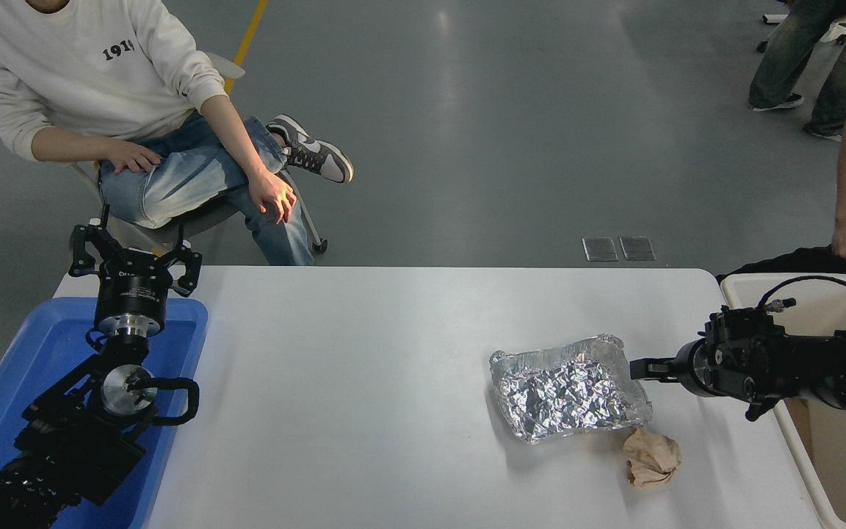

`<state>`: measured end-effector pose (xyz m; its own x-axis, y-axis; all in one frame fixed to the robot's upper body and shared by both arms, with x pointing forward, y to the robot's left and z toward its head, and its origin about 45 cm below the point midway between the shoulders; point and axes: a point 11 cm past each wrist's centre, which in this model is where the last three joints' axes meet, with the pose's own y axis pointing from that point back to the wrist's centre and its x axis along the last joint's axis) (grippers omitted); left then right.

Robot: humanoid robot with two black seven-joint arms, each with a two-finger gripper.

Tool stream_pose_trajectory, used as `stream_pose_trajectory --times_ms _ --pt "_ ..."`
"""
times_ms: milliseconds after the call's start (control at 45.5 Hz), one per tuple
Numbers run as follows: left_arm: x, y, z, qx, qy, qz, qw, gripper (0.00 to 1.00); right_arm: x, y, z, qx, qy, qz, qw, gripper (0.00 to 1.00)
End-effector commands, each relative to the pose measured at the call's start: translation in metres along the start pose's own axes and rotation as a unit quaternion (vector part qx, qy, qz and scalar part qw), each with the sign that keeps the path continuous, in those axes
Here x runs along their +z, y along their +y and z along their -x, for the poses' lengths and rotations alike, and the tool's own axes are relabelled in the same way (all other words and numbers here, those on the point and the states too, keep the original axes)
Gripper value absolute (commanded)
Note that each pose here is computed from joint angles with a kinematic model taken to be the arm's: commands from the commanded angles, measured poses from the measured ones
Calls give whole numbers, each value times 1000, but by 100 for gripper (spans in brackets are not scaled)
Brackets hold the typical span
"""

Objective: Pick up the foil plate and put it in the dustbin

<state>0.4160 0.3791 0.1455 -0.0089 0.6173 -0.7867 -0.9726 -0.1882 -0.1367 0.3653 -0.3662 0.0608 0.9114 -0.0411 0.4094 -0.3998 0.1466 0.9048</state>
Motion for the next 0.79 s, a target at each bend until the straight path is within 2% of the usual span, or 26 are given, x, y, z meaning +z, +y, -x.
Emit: stream_pose_trajectory --times_ms 0,505,637,769 --pt "0 0 0 0 1 1 1000 99 -2 -1 0 0 -3 -2 1000 100" --pt "0 -1 1 -1 1 1 1000 99 -11 15 -21 7 4 -13 1000 100" --pt "0 0 0 0 0 0 1000 99 14 54 -51 12 -19 -11 1000 100" --pt "0 0 0 -1 0 1 1000 99 30 112 -77 -15 -30 -20 999 100"
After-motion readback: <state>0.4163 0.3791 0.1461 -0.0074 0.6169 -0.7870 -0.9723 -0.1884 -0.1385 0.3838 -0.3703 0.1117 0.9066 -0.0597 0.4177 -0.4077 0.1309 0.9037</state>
